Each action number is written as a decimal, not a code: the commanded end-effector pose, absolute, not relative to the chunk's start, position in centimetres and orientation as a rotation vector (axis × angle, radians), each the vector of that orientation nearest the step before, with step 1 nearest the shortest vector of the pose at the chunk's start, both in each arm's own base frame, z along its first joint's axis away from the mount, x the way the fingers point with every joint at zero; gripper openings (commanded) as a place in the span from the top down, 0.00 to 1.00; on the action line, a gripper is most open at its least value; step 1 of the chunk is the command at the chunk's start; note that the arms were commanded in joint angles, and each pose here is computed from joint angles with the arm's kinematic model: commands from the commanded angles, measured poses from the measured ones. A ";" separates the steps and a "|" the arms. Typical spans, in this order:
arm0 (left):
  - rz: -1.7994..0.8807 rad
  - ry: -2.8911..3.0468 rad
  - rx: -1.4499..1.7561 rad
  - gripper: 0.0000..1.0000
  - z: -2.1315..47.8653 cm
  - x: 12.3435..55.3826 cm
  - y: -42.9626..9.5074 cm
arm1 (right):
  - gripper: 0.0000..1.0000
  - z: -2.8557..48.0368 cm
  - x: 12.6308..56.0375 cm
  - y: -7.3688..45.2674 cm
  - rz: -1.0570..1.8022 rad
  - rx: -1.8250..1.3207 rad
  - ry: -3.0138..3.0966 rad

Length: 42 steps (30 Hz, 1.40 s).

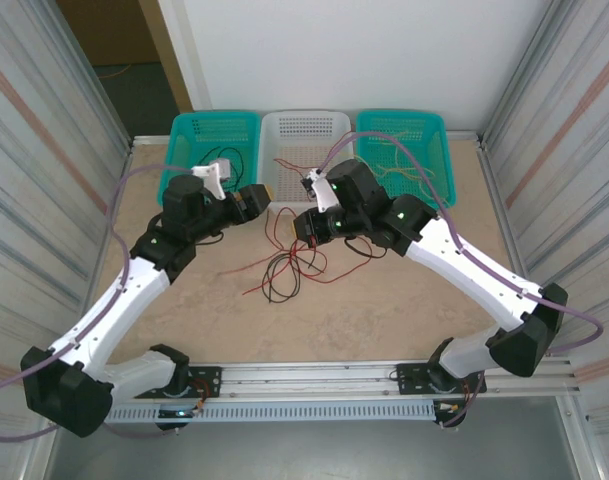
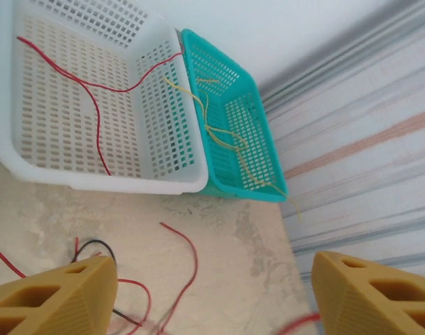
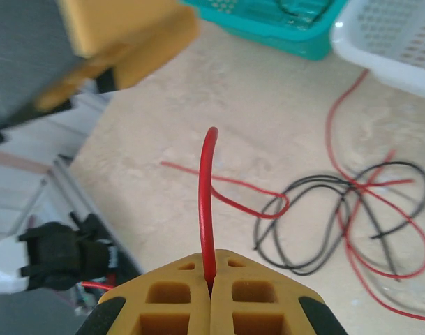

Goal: Untangle the cables

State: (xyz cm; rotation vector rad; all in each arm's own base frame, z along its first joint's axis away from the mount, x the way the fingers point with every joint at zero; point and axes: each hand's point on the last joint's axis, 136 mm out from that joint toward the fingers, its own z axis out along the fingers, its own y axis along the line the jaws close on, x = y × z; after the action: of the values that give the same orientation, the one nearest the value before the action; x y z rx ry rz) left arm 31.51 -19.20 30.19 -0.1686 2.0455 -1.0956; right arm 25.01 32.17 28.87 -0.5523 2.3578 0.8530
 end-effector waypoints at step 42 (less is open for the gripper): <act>-1.510 2.121 -0.631 0.53 26.4 29.0 -22.6 | 1.00 25.3 23.8 33.6 0.737 -0.539 2.398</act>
State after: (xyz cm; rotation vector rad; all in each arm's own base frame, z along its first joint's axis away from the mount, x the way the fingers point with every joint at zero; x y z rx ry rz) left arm 29.46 -24.37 25.85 -0.6488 2.0832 -1.6038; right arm 22.81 34.91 24.50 -0.6357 2.4170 0.7935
